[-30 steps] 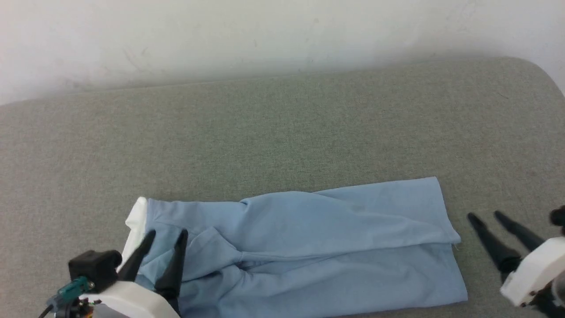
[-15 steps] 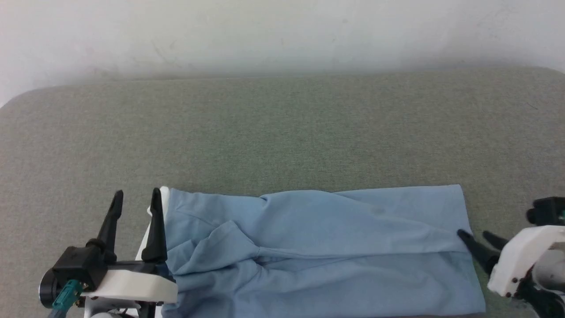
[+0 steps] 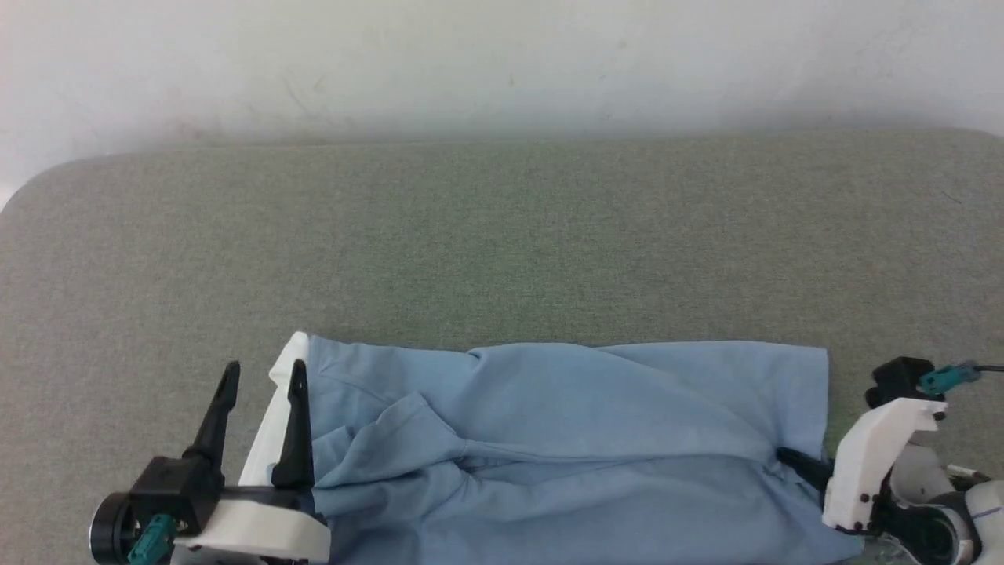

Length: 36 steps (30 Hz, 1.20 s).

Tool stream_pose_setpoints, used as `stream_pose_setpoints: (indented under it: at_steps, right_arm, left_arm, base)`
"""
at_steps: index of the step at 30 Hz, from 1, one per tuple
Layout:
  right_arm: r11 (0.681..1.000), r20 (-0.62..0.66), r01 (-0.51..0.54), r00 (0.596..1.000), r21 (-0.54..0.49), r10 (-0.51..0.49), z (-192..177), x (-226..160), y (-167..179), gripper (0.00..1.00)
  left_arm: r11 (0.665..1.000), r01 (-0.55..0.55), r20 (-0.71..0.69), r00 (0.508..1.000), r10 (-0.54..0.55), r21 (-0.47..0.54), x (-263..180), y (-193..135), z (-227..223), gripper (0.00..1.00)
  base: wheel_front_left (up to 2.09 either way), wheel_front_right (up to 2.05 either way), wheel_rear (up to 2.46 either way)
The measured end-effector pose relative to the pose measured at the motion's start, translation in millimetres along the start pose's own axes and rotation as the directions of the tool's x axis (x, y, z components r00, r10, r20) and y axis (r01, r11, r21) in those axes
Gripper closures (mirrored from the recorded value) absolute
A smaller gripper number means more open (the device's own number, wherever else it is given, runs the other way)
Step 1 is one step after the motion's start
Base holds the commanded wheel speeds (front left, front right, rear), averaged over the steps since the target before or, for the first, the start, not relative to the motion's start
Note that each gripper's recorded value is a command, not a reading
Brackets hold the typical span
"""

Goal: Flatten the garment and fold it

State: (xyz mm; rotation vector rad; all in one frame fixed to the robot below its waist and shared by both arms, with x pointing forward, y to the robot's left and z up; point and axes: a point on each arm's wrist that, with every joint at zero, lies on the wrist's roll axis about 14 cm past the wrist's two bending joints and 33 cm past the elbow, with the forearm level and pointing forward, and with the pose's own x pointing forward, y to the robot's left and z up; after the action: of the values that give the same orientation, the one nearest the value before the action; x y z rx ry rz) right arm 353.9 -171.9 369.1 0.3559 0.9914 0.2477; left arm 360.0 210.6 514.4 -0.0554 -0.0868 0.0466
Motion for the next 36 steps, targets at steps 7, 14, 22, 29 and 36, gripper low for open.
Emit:
stream_pose_setpoints:
  at_steps: [7,14,22,29,36]
  right_arm:
    - [1.000,0.165,-0.022,0.986,-0.014,0.024,21.5,-19.9,6.1,1.00]
    - [0.993,0.282,0.105,0.953,0.050,-0.115,35.0,-62.2,-48.1,1.00]
    - [0.967,0.375,0.162,0.899,0.198,-0.227,43.1,-95.1,-84.3,1.00]
    - [0.928,0.408,-0.305,0.891,0.213,0.199,59.5,-73.4,41.2,1.00]
    - [0.837,0.314,-0.533,0.822,0.125,0.476,51.9,-49.0,147.1,1.00]
  left_arm:
    - [1.000,0.006,-0.018,1.000,-0.005,0.018,-6.2,1.5,-5.0,0.00]
    - [0.999,0.031,-0.028,0.999,-0.030,0.043,-7.1,-3.1,-8.1,0.00]
    - [0.998,0.048,-0.038,0.998,-0.046,0.046,-6.8,-8.4,-11.6,0.00]
    - [0.997,0.060,-0.047,0.997,-0.058,0.044,-6.7,-12.6,-13.9,0.00]
    - [0.997,0.072,-0.048,0.996,-0.070,0.040,-5.1,-16.2,-13.2,0.00]
  base:
    - [0.00,0.00,0.00]
    - [0.00,0.00,0.00]
    - [0.00,0.00,0.00]
    - [0.00,0.00,0.00]
    - [0.00,0.00,0.00]
